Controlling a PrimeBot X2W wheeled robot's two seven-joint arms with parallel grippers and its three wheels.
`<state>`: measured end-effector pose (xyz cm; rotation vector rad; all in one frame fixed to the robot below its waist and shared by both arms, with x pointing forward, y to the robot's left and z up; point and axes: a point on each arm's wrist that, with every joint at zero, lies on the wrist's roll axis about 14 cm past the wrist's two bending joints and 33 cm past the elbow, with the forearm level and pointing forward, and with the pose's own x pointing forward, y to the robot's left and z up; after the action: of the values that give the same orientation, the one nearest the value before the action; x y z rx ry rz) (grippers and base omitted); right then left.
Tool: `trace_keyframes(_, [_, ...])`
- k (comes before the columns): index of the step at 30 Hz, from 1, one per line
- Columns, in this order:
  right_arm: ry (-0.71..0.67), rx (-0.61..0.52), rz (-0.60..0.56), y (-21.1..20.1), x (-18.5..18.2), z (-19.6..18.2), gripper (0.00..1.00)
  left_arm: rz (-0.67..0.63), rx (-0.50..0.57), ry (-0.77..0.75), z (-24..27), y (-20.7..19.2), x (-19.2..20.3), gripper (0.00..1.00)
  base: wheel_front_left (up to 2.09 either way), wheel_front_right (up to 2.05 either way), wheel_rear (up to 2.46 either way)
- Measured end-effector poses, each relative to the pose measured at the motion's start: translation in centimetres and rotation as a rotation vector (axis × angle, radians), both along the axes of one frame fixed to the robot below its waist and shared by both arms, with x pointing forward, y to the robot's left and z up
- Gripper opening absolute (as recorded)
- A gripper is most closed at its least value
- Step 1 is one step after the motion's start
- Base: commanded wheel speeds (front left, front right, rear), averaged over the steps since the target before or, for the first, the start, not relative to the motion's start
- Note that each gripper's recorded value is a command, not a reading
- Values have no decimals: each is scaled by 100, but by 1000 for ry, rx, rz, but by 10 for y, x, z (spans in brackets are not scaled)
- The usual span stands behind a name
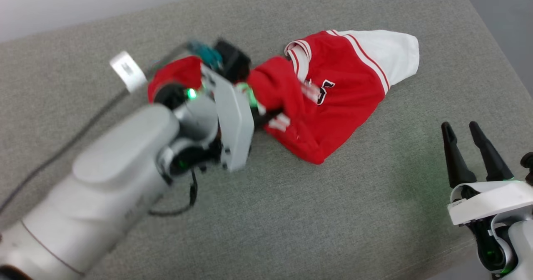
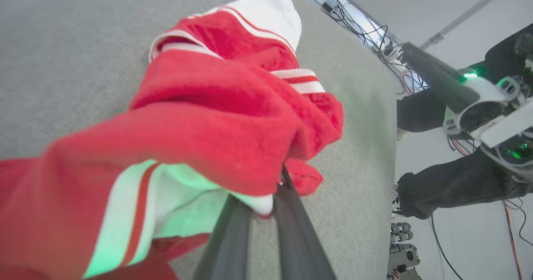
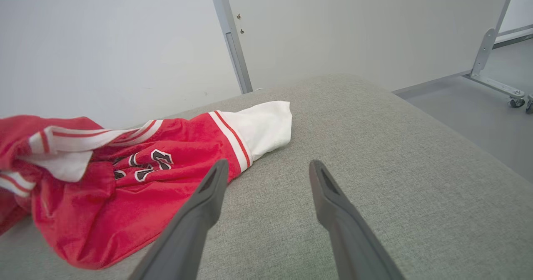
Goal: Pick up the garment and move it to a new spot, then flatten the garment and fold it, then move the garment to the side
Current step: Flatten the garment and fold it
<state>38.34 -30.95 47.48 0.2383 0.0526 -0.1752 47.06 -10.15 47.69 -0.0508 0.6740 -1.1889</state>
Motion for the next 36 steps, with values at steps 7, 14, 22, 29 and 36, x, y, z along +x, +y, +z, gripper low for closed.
trace_keyframes(7, [7, 28, 7, 9, -1, -5, 100, 154, -128, -30, 57, -6, 54, 0, 0, 0, 0])
trace_keyframes(14, [14, 51, 8, 16, 2, -9, 100, 341, -57, 6, 29, 2, 96, 100, 0, 0, 0])
trace_keyframes(22, [32, 57, -8, 13, 0, -15, 100, 379, -26, -3, 8, 7, 117, 100, 0, 0, 0])
trace_keyframes(29, [34, 72, 20, 24, 6, -18, 100, 318, 48, -129, 18, 15, 119, 100, 0, 0, 0])
trace_keyframes(36, [32, 68, 58, 34, 21, -19, 100, 182, 219, -230, 8, 6, 120, 100, 0, 0, 0])
